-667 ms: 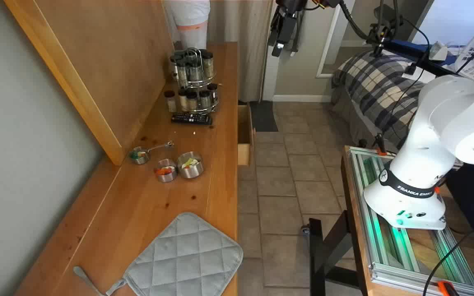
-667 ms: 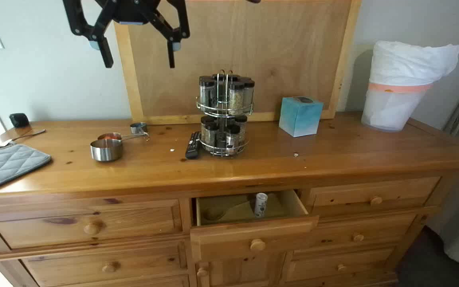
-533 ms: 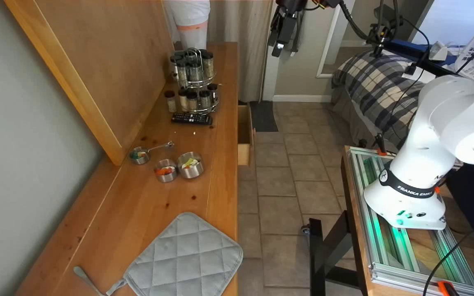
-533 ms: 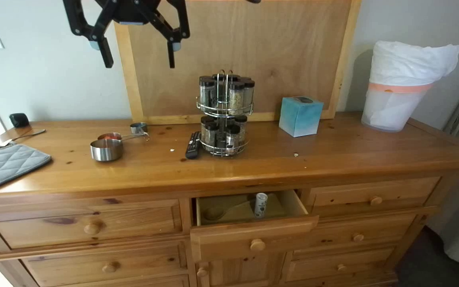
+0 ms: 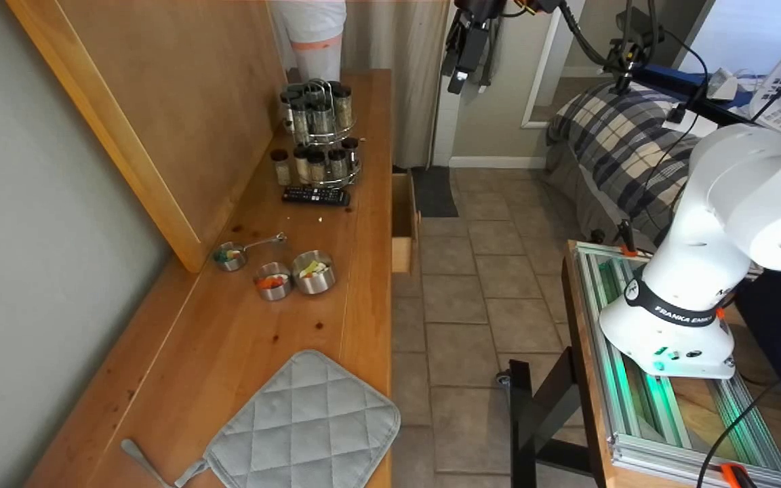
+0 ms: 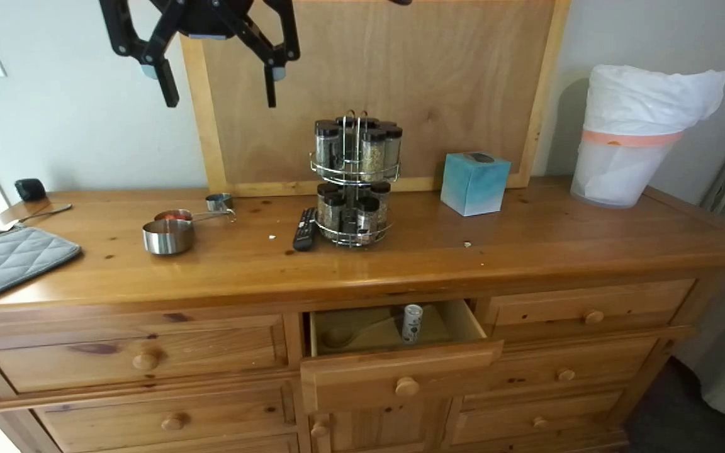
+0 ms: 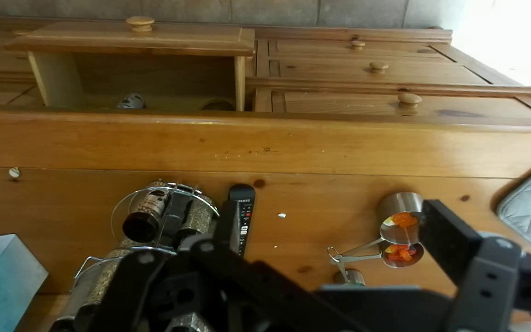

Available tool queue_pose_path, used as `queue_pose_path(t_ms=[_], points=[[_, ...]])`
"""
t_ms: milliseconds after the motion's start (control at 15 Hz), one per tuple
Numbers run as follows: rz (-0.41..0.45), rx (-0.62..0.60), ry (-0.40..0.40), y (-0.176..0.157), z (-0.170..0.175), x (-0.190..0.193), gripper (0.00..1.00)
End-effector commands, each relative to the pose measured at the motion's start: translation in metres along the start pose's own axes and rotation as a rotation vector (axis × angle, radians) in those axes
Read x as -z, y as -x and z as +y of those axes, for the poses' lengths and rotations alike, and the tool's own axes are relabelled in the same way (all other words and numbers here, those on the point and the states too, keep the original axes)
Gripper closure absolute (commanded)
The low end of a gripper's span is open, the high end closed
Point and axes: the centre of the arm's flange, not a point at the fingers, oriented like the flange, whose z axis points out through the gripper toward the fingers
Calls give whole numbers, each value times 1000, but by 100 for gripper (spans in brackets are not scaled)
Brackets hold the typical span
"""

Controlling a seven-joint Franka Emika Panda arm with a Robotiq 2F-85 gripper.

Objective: Open the middle top drawer

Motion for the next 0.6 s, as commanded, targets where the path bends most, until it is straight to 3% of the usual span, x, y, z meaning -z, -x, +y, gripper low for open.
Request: queue_pose_path(t_ms=[0, 133, 533], points=[[0, 0, 0, 0, 0, 0, 0], [-12, -2, -6, 0, -1, -4, 0], [-36, -45, 24, 1, -13, -78, 0]])
